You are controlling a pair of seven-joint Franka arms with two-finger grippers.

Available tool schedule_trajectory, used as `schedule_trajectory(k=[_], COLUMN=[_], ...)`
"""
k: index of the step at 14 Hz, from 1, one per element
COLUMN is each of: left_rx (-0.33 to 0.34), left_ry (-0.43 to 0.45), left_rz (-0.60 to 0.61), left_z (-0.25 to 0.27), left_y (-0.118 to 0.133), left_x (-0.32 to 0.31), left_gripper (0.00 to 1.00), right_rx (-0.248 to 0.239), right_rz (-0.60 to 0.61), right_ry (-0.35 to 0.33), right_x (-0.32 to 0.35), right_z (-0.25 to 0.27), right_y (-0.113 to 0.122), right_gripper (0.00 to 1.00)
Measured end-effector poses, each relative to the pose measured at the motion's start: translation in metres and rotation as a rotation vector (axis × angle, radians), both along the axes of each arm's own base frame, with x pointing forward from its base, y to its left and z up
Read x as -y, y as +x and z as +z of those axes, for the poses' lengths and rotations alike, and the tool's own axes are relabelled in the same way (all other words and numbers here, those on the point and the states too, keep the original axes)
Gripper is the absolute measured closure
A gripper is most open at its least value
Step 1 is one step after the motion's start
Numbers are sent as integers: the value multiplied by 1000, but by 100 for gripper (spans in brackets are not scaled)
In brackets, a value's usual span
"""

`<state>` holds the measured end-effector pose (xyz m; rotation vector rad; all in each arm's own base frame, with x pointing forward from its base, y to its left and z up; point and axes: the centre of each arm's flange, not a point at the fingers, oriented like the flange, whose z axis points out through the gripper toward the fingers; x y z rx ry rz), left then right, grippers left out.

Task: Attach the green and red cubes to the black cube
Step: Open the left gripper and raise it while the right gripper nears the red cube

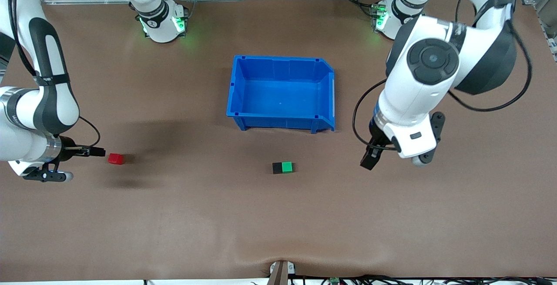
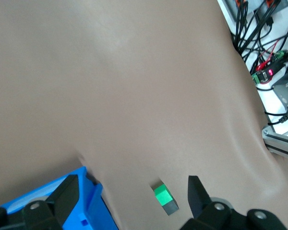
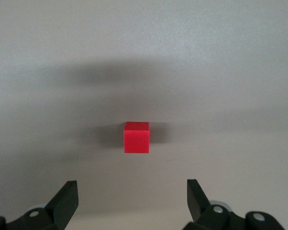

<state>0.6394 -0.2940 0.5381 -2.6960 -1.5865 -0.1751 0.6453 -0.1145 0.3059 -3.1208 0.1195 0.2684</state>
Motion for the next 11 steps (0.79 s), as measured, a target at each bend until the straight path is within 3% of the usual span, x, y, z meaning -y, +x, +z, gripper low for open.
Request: schedule_trajectory(k=[5, 11], left_rx=[9, -35], left_ry=[19, 57], left_rz=[-128, -394], left_z=[44, 83], left_y=[-6, -2], left_x=[-40, -144], left_gripper=[0, 0], right_rx=[-12, -3], right_rz=[0, 0], right_ry=[2, 1], right_x=[0, 1], right_z=[-15, -39], right_y=[1, 4], right_gripper=[0, 0])
